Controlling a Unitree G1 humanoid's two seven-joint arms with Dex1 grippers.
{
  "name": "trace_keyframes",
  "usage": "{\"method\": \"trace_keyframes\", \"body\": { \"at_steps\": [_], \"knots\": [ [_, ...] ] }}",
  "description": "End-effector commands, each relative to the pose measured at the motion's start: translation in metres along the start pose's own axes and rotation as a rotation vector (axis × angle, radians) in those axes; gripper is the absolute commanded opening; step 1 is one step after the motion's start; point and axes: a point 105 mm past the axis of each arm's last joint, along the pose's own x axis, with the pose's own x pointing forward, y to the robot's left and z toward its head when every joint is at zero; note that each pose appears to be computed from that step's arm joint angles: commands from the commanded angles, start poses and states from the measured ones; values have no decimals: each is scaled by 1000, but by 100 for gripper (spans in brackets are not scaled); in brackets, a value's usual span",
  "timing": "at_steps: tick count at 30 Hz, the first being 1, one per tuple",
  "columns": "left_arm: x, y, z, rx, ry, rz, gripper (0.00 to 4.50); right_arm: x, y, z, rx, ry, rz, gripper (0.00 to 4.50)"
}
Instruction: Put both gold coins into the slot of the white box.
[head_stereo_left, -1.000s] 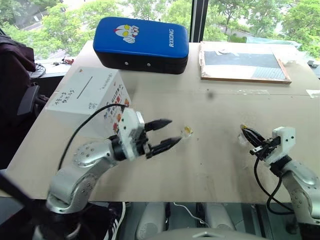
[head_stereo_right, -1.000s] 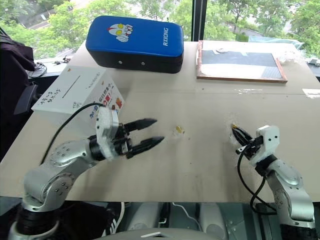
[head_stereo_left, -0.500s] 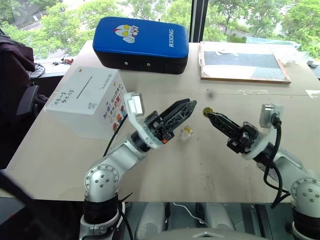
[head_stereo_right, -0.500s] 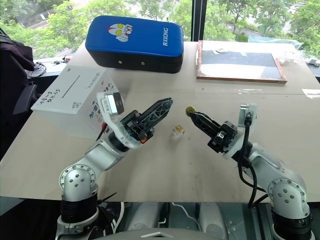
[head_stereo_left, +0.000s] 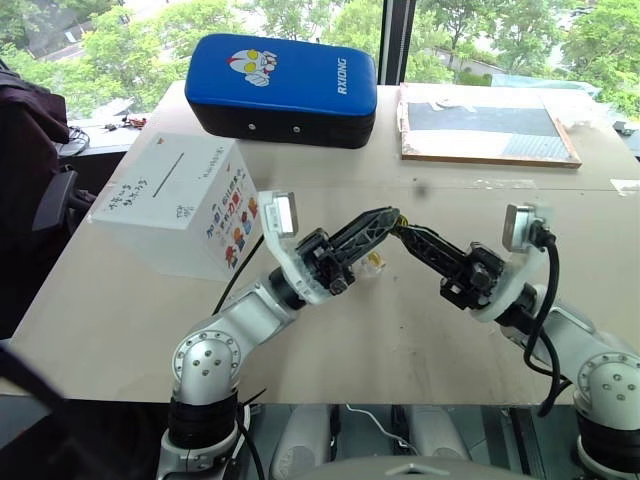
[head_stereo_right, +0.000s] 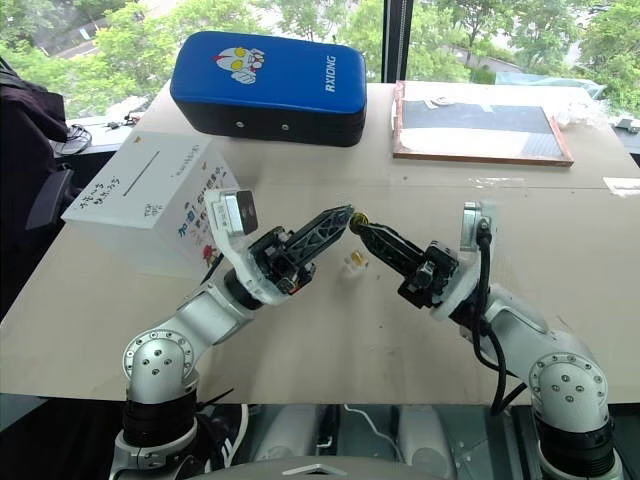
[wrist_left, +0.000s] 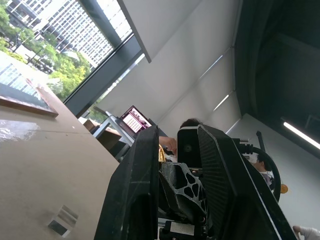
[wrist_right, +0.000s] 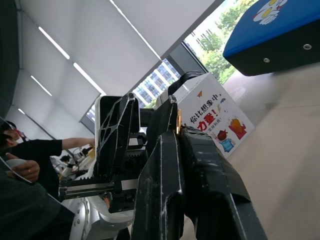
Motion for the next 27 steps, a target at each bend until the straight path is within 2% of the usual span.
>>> {"method": "trace_keyframes", "body": {
  "at_steps": [1, 10, 11, 13, 21, 25, 27],
  "knots": [
    [-1, -4, 3, -4, -20, -22, 124, 3, 24, 6, -17, -19, 103, 0],
    [0, -9, -4, -9, 8, -55, 124, 4, 28, 6, -19, -9, 127, 0],
    [0, -10, -5, -10, 16, -61, 69, 4, 29, 6, -19, -9, 128, 0],
    [-1, -13, -8, -13, 29, -83, 7, 3, 29, 6, -21, -8, 129, 0],
    [-3, -10, -8, -9, 37, -69, 7, 5, 32, 4, -25, -3, 142, 0],
    [-8, 7, 4, 27, 41, 22, 0, 4, 26, 3, -55, 18, 119, 133],
    [-12, 22, 29, 118, 6, 116, 0, -1, 1, 13, -166, -13, -29, 241]
  ]
}}
